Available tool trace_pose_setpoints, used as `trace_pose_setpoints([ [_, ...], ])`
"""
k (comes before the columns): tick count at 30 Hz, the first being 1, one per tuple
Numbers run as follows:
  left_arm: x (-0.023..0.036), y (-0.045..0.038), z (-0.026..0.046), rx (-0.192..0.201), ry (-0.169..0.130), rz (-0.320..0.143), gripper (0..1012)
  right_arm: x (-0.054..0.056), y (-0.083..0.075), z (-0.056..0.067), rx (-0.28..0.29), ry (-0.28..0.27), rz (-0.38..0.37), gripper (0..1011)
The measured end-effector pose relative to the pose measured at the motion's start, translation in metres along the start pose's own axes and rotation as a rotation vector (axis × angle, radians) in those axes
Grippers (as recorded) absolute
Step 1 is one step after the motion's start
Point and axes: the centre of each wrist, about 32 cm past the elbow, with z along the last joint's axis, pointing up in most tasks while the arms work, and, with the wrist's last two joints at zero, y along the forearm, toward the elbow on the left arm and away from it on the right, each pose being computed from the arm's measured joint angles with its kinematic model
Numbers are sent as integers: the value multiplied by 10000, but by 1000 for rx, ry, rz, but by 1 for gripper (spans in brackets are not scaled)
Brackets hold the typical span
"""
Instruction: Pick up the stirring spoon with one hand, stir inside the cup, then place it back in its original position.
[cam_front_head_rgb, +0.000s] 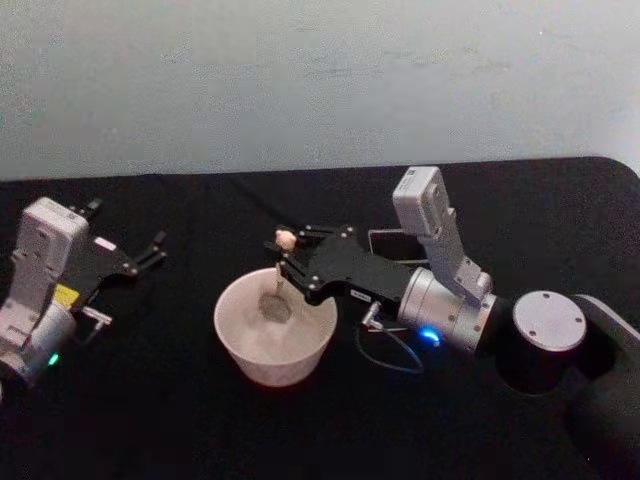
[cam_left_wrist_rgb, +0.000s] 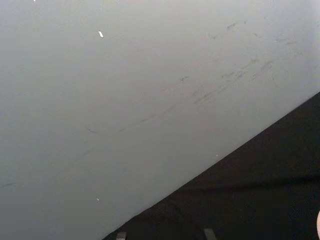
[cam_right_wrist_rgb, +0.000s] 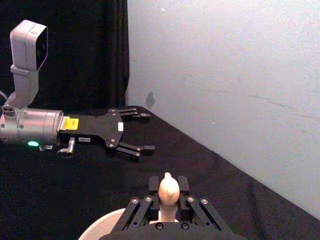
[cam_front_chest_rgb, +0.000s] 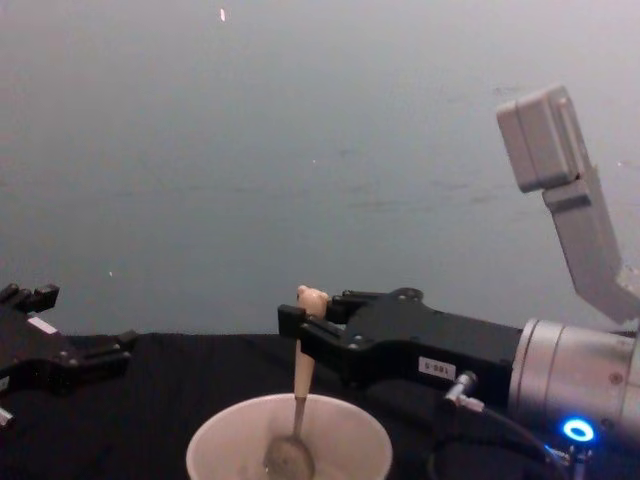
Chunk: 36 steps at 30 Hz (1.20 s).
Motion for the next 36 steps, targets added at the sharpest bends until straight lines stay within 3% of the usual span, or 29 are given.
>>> trace_pose_setpoints([
  [8, 0, 0, 0, 0, 0, 0, 1001, 28, -64, 10, -9, -1, -11, 212],
  [20, 0, 0, 0, 0, 0, 0, 1001, 41, -337, 30, -29, -2, -6, 212],
  [27, 0, 0, 0, 0, 0, 0, 1001, -66, -437, 54, -24, 19, 46, 212],
  [36, 0, 0, 0, 0, 0, 0, 1001, -223, -368, 61, -5, 49, 115, 212],
])
